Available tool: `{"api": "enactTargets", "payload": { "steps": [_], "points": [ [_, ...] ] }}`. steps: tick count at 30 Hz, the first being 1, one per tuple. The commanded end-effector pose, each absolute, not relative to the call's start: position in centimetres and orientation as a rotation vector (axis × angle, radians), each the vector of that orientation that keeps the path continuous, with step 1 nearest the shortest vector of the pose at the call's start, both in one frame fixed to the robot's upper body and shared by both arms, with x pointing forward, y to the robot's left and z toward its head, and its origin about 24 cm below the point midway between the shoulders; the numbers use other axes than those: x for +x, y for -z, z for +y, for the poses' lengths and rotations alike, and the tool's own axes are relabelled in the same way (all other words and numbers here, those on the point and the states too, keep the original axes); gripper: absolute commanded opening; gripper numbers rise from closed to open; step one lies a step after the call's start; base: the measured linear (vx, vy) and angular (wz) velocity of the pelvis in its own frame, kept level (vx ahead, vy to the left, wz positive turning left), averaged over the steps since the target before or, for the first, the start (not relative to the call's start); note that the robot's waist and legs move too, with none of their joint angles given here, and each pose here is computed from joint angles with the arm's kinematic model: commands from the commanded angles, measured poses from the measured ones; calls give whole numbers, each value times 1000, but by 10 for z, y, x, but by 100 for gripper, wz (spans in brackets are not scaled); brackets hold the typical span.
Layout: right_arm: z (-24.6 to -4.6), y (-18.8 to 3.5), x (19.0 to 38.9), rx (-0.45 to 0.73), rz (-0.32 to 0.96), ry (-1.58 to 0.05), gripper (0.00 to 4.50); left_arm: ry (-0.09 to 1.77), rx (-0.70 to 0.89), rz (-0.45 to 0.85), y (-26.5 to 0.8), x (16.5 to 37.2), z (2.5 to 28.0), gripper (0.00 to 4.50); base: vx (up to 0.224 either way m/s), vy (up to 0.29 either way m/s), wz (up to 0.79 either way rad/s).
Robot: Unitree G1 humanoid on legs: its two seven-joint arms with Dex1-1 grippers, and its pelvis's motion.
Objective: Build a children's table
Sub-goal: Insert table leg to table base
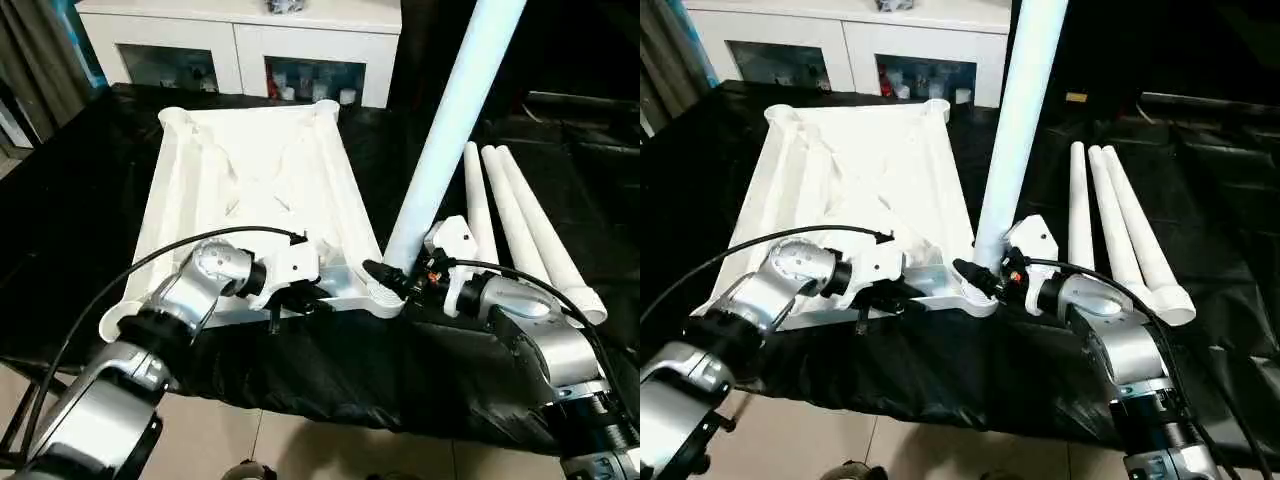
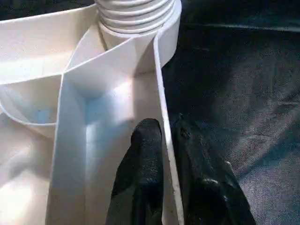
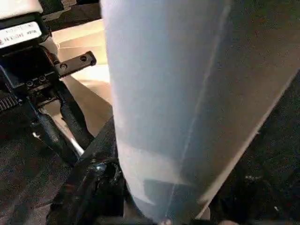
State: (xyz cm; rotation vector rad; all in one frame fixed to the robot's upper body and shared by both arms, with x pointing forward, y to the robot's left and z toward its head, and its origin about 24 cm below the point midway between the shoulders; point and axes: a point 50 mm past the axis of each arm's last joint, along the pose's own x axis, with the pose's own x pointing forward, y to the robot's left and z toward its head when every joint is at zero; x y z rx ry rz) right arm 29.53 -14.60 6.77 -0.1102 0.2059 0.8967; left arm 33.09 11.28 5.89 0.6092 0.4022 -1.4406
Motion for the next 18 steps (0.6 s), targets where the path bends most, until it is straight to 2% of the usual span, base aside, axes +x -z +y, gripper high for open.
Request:
{"api": "enactTargets", "payload": {
  "steps": [1,5,6,10,12,18],
  "points": [
    [-149,-28,281,-86,408,-903,190,1410,607,401,-65,338,117,62,0,0,0],
    [-150,-28,281,-88,407,-901,190,1429,570,384,-69,338,116,62,0,0,0],
    [-150,-28,281,-88,407,-901,190,1432,562,380,-69,338,115,34,0,0,0],
    [-151,-28,280,-89,409,-903,190,1448,508,353,-69,337,115,22,0,0,0],
    [-151,-27,279,-89,410,-904,190,1445,491,341,-69,336,115,1,0,0,0],
    [-151,-27,279,-89,411,-908,190,1457,479,352,-62,330,119,0,0,0,0]
  ]
}}
